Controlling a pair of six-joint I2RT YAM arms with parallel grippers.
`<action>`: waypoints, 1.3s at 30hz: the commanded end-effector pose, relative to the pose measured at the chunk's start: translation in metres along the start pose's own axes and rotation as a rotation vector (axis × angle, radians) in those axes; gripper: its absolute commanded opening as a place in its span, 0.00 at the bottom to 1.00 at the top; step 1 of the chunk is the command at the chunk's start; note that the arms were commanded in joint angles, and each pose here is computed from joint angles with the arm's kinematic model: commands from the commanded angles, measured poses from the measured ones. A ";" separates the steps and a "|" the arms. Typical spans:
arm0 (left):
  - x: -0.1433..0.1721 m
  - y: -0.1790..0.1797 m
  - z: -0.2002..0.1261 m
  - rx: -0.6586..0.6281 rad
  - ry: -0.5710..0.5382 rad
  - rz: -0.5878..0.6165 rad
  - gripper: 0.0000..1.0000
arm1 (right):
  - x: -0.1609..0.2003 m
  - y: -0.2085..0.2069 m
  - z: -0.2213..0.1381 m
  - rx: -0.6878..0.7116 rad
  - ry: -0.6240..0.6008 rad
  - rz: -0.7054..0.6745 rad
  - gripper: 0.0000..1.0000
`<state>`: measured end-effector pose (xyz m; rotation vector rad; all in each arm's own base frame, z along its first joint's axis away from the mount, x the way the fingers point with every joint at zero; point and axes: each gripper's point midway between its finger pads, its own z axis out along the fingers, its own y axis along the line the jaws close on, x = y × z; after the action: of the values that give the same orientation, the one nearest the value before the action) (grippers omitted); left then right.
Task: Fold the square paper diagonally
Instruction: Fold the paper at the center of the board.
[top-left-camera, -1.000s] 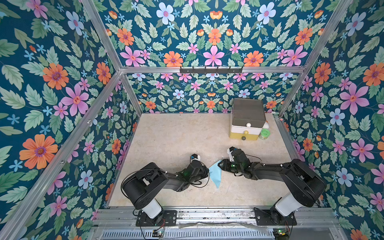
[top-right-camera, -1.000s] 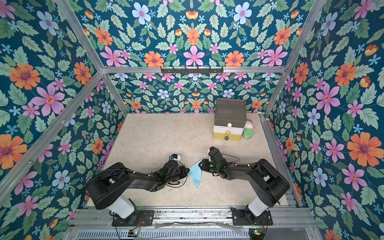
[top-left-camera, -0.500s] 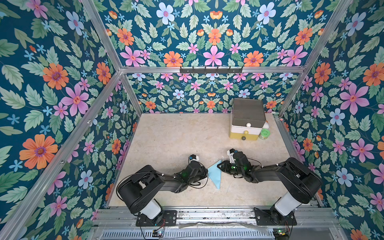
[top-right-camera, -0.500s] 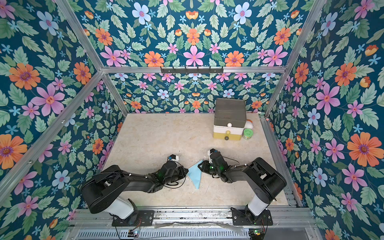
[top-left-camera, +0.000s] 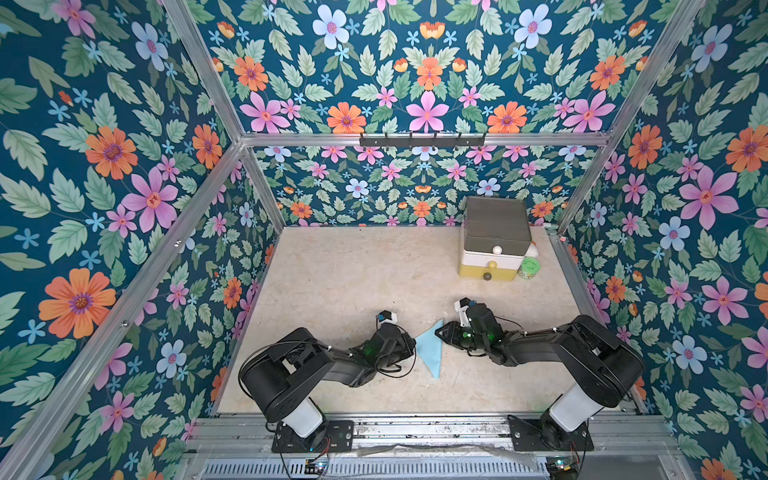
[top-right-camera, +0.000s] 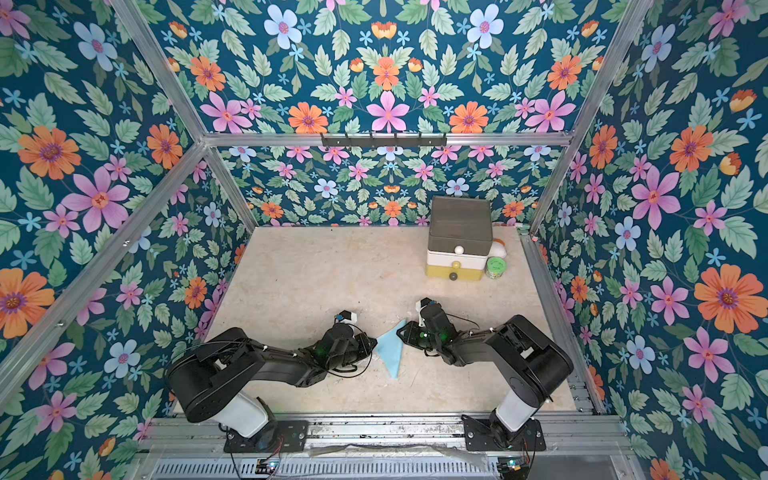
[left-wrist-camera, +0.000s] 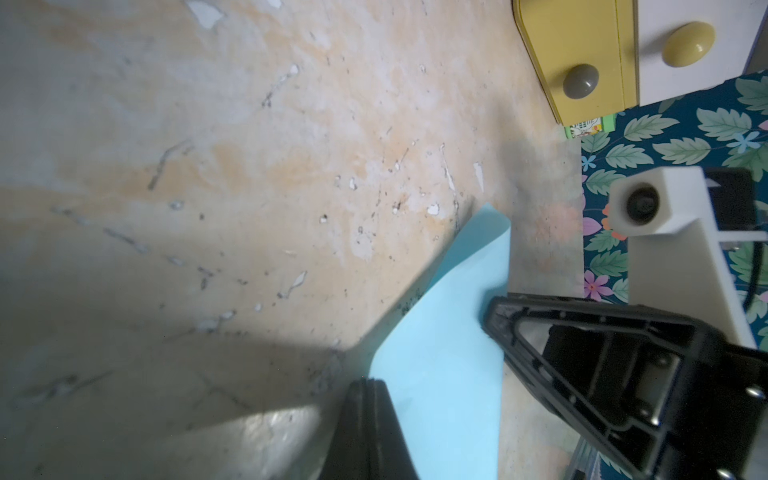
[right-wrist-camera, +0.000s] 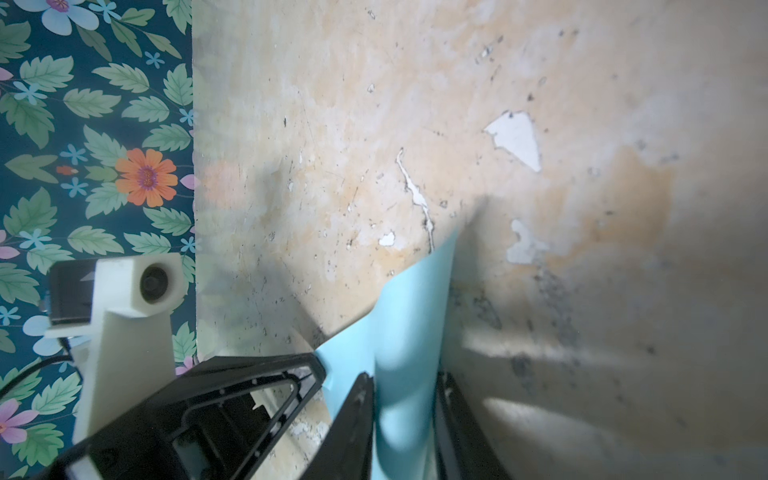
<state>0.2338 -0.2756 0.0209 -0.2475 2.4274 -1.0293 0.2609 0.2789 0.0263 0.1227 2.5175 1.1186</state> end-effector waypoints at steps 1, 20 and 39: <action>0.002 0.004 -0.002 -0.009 0.002 -0.015 0.00 | 0.002 -0.010 0.000 0.043 0.002 0.008 0.31; 0.025 0.014 0.000 -0.020 0.008 -0.060 0.00 | 0.003 -0.024 -0.001 0.100 -0.013 0.017 0.33; 0.025 0.013 0.002 -0.021 0.006 -0.048 0.00 | 0.037 -0.020 -0.050 0.383 -0.085 -0.027 0.84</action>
<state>0.2188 -0.2855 0.0186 -0.3111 2.3812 -1.1109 0.2159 0.2561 0.0416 0.1254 2.5888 0.6789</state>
